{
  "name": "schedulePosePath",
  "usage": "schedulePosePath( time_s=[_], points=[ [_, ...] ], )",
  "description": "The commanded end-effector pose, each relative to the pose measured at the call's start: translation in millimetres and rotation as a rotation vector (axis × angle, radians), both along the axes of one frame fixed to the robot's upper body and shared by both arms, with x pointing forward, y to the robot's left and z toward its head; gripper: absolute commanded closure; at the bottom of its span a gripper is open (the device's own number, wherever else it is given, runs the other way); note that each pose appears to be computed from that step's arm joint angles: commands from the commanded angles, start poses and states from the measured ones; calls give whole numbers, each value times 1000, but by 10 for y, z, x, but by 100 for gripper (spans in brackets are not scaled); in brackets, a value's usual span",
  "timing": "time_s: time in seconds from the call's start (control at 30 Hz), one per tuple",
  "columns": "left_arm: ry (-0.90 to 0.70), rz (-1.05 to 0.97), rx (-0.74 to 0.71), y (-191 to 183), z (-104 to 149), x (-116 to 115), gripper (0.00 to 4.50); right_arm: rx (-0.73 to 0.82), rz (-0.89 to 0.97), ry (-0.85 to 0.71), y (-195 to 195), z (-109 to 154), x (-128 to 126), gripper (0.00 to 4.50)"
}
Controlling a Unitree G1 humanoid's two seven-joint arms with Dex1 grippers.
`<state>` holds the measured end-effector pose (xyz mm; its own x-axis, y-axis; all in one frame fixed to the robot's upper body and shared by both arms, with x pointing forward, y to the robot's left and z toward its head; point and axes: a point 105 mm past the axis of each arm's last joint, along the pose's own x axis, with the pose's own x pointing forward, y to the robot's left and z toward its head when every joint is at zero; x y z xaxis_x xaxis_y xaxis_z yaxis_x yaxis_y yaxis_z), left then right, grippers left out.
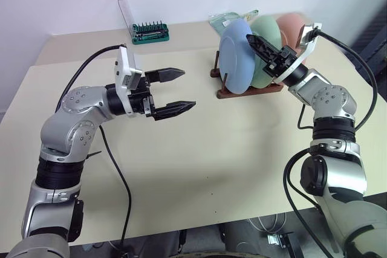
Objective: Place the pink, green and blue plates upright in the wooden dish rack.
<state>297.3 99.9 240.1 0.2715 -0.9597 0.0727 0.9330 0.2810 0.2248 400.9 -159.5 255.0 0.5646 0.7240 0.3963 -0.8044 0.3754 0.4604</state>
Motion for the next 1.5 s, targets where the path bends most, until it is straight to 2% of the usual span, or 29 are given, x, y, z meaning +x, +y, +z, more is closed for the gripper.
schedulePosePath(
  time_s=[0.03,0.47,0.57,0.63,0.7,0.8,0.87,1.07,1.37,1.5],
  points=[
    [-54,1,-15,21,137,-50,0,-23,7,-131,35,293,-80,9],
    [-61,-12,-25,-10,141,-42,0,-72,4,-314,56,696,-324,9],
    [-63,-6,-27,-16,125,-31,0,-96,-5,-368,37,740,-433,9],
    [-68,7,-26,-1,110,-18,0,-117,25,-422,49,720,-592,9],
    [-78,31,-26,49,103,4,0,-218,42,-507,97,594,-814,9],
    [-79,66,-15,143,78,27,0,-367,86,-514,169,322,-992,9],
    [-72,74,-10,170,54,26,0,-404,111,-504,186,222,-1049,9],
    [-19,101,41,315,-218,17,0,-695,142,-513,319,-349,-1113,9],
    [34,110,16,281,-401,-39,0,-800,206,-481,223,-522,-1352,9],
    [37,103,2,233,-427,-70,0,-824,182,-465,171,-531,-1340,9]
  ],
)
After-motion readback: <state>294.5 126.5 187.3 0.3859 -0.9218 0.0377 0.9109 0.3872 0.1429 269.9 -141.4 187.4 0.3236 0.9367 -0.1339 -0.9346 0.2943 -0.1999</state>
